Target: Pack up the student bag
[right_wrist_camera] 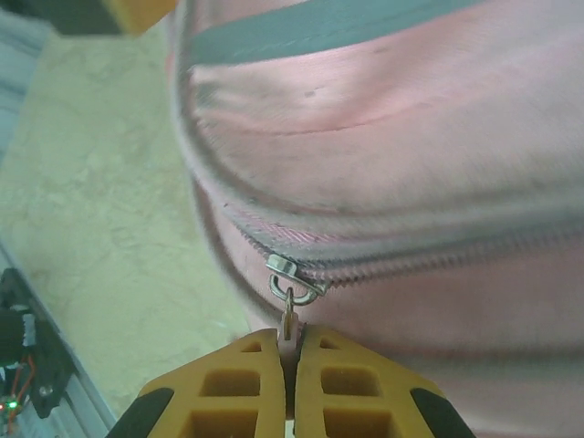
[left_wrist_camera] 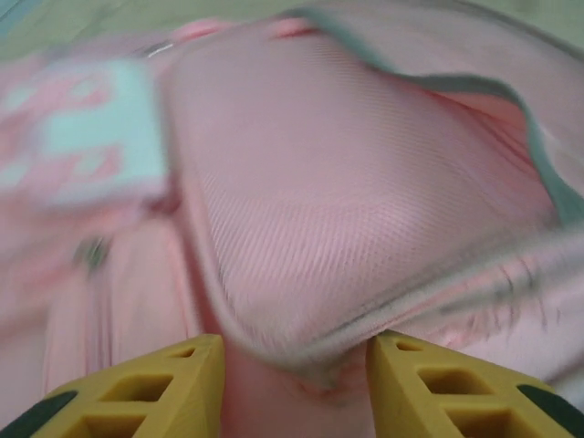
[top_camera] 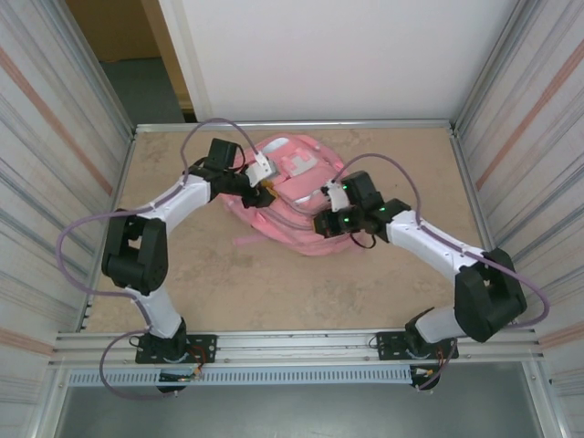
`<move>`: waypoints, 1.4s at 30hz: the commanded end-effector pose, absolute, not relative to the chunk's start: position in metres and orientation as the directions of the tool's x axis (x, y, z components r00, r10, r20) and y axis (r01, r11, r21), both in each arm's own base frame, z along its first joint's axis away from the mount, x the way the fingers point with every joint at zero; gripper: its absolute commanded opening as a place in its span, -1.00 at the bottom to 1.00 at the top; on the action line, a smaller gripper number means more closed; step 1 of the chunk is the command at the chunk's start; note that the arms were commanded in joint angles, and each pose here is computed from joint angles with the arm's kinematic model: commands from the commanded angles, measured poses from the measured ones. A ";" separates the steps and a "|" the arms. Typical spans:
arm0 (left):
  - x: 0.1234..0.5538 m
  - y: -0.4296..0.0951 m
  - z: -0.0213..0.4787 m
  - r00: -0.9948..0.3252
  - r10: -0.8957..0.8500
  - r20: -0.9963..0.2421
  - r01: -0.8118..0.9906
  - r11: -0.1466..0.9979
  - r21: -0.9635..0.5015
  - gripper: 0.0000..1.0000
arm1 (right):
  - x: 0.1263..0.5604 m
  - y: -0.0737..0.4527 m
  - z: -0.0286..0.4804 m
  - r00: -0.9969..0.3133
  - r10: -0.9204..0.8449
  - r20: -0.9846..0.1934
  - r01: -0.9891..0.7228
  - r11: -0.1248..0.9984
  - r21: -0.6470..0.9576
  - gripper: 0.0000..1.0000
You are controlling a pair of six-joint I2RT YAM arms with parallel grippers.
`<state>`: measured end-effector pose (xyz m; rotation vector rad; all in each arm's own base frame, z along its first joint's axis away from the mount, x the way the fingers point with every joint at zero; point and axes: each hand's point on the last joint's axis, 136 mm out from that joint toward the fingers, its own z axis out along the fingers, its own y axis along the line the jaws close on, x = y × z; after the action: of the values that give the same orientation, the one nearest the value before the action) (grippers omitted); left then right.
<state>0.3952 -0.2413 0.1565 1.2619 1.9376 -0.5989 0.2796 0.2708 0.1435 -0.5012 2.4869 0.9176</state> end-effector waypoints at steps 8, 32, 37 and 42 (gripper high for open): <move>0.341 -0.172 0.157 -0.940 -0.246 -0.236 -0.027 0.744 -0.668 -0.12 | 0.283 0.369 0.144 -0.798 -0.246 -0.550 -0.565 0.622 0.542 -1.00; 0.367 -0.187 0.114 -0.954 -0.266 -0.138 -0.103 0.724 -0.682 -1.00 | 0.268 0.307 0.092 -0.828 -0.299 -0.473 -0.474 0.825 0.308 -1.00; 0.380 -0.184 0.128 -0.967 -0.196 -0.162 -0.025 0.707 -0.707 -1.00 | 0.277 0.230 0.091 -0.840 -0.233 -0.490 -0.366 0.910 0.195 -1.00; 0.407 -0.174 0.123 -0.982 -0.072 -0.174 0.054 0.777 -0.627 -1.00 | 0.285 0.201 0.099 -0.840 -0.191 -0.508 -0.338 0.917 0.214 -1.00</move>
<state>0.3846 -0.2001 0.1203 -0.1387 2.7816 -1.1296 0.2921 0.2338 0.1108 -0.3824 2.5170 0.5508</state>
